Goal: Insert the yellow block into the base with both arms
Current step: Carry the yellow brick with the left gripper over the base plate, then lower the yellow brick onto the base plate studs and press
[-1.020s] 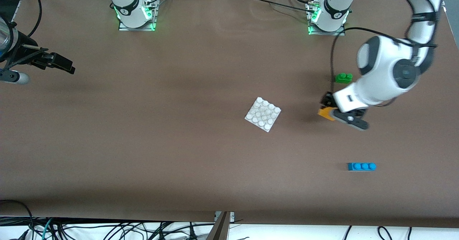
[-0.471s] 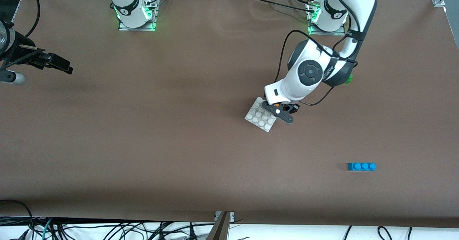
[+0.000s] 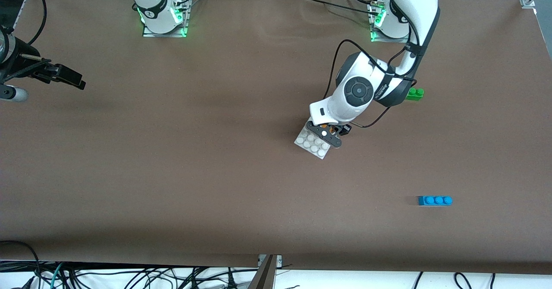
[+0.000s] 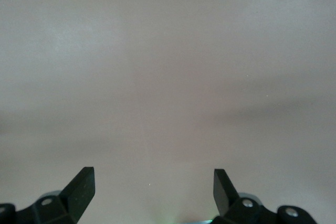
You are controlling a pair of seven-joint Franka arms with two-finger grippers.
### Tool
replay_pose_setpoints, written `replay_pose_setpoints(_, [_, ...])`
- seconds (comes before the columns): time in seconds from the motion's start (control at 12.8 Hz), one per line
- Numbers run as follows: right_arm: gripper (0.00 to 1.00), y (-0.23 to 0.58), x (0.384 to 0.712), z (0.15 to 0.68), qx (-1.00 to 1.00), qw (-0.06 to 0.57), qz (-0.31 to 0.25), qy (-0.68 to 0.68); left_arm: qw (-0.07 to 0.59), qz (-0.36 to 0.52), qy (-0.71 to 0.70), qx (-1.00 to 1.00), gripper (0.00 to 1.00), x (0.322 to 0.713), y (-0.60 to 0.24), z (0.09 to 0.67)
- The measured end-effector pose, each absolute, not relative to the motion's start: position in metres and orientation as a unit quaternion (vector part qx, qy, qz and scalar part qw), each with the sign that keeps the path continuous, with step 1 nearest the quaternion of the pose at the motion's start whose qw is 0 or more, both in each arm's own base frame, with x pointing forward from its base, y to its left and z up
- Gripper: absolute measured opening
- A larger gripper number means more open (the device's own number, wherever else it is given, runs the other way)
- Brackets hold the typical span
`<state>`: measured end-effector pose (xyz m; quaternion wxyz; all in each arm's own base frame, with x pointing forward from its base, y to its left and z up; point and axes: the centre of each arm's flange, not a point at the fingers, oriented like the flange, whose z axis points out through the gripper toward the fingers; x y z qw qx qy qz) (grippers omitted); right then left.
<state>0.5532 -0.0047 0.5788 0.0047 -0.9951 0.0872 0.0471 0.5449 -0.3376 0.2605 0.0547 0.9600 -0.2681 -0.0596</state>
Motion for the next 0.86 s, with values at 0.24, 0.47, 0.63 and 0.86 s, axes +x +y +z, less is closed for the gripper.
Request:
replay_pose_setpoints(0.24, [1.0, -0.005, 0.553, 0.579, -0.995, 0.005, 0.047, 0.087, 0.049, -0.072, -0.254, 0.963, 0.69, 0.534, -0.352, 0.247])
replay_pose_setpoints(0.47, [1.0, -0.005, 0.553, 0.578, -0.995, 0.005, 0.048, 0.087, 0.046, -0.081, -0.251, 0.964, 0.69, 0.533, -0.351, 0.234])
replay_pose_setpoints(0.63, [1.0, -0.005, 0.554, 0.578, -0.995, 0.005, 0.048, 0.087, 0.043, -0.088, -0.249, 0.963, 0.69, 0.532, -0.349, 0.223])
replay_pose_setpoints(0.86, [1.0, -0.005, 0.554, 0.577, -0.995, 0.005, 0.049, 0.087, 0.037, -0.082, -0.254, 0.963, 0.69, 0.534, -0.348, 0.218])
